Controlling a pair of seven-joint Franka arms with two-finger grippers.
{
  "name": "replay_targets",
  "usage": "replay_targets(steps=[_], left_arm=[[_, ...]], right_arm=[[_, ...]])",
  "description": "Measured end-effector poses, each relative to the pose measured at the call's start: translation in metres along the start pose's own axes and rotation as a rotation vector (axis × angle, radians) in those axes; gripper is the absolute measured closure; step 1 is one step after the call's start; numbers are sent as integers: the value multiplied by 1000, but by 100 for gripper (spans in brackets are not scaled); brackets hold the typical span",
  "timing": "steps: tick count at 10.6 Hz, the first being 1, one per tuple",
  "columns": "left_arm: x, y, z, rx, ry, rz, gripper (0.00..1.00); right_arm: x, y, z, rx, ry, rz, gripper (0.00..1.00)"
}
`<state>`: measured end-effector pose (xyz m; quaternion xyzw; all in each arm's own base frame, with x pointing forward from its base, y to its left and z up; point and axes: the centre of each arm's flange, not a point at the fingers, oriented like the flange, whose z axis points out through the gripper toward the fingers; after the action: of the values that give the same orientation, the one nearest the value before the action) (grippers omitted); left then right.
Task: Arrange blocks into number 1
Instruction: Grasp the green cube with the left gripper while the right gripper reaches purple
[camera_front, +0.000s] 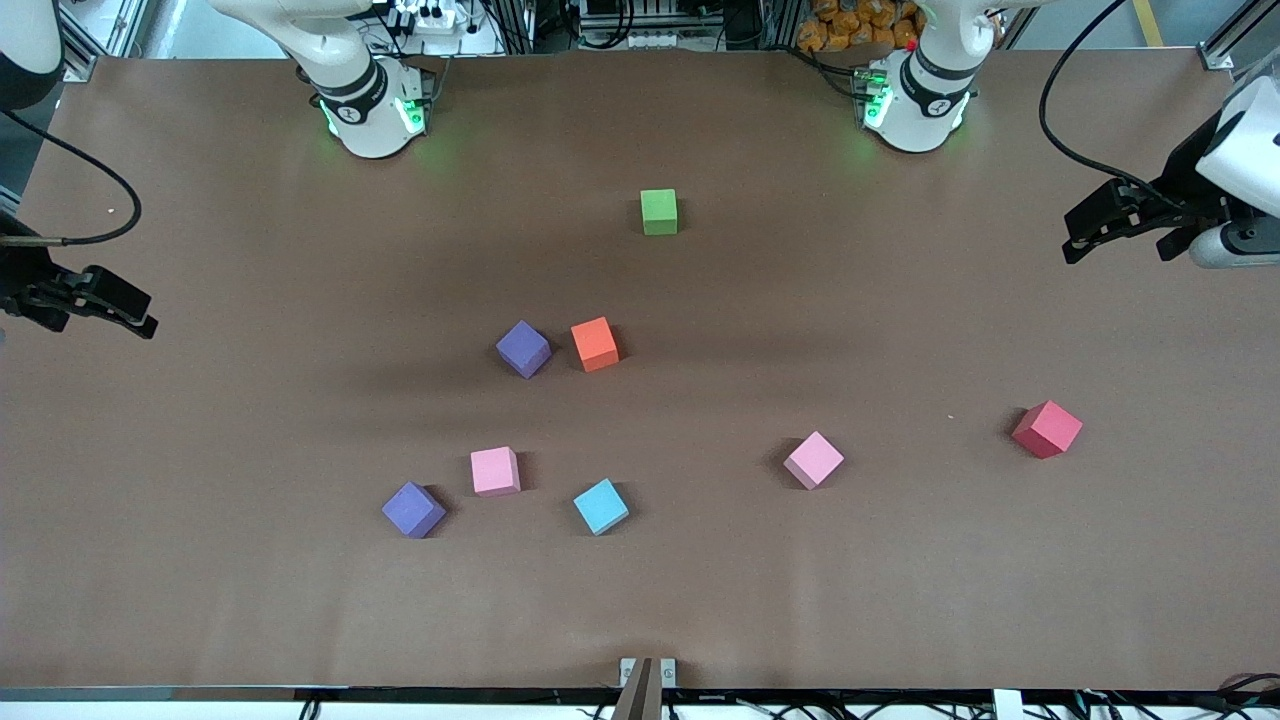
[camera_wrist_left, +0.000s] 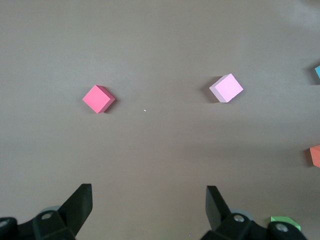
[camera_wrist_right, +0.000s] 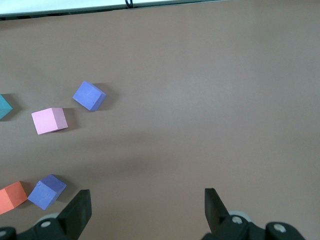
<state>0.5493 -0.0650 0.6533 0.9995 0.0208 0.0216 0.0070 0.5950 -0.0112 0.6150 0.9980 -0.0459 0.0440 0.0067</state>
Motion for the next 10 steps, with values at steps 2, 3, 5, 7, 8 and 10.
replay_targets(steps=[2, 3, 5, 7, 8, 10], left_arm=[[0, 0, 0, 0, -1, 1, 0], [0, 3, 2, 0, -4, 5, 0], [-7, 32, 20, -5, -48, 41, 0], [-26, 97, 58, -13, -119, 54, 0], [-41, 137, 80, -9, -137, 87, 0], [-78, 208, 123, -12, -156, 110, 0]], right_arm=[[0, 0, 0, 0, 0, 0, 0], [0, 0, 0, 0, 0, 0, 0], [0, 0, 1, 0, -4, 0, 0], [-1, -2, 4, 10, -17, 0, 0], [1, -3, 7, 22, -20, 2, 0], [14, -12, 37, 69, -15, 9, 0]])
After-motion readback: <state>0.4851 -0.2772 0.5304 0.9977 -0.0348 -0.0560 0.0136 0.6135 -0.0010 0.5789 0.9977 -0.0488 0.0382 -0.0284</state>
